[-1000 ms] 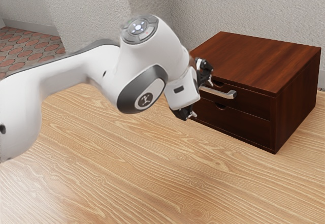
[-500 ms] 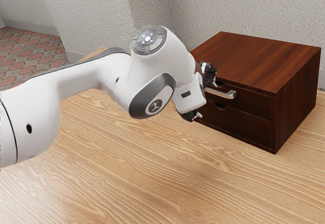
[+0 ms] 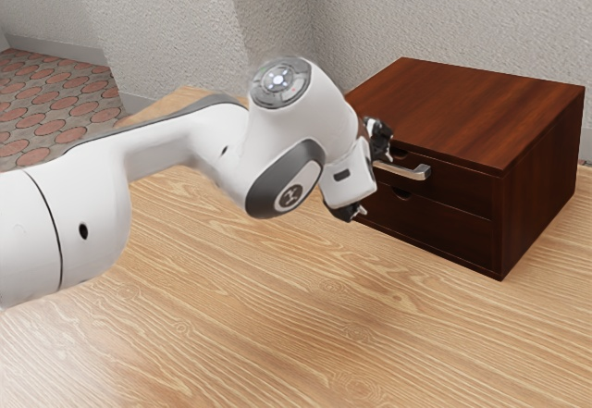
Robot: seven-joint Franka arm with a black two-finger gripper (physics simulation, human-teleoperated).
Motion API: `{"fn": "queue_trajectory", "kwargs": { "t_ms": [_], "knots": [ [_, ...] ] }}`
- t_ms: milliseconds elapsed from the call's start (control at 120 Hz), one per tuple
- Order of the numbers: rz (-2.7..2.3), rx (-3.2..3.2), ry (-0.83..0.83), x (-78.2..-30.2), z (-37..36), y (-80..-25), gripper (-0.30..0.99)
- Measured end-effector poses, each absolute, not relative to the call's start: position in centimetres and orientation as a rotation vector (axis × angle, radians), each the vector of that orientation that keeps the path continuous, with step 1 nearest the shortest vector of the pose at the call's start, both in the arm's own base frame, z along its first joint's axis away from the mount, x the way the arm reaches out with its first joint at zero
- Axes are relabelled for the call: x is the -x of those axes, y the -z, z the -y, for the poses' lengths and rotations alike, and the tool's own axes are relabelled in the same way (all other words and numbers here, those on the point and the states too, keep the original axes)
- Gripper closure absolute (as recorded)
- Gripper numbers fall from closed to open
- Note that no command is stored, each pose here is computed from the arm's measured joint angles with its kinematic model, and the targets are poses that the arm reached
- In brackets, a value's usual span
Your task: Pull the drawer handle with one arm to open the drawer
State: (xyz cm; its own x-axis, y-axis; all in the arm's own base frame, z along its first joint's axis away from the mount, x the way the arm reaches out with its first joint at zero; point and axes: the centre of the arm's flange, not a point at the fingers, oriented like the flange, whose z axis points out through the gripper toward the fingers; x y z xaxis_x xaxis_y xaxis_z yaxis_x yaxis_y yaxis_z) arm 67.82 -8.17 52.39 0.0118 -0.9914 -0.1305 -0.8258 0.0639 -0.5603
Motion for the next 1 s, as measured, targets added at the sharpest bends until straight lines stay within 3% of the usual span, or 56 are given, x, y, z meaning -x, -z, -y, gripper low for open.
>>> {"fn": "queue_trajectory", "kwargs": {
  "t_ms": [575,1000],
  "knots": [
    [-1.863,1.82,0.431,-68.9,8.3,-50.6,-0.01],
    [-1.867,1.829,0.41,-66.7,7.4,-51.5,0.01]
  ]
}}
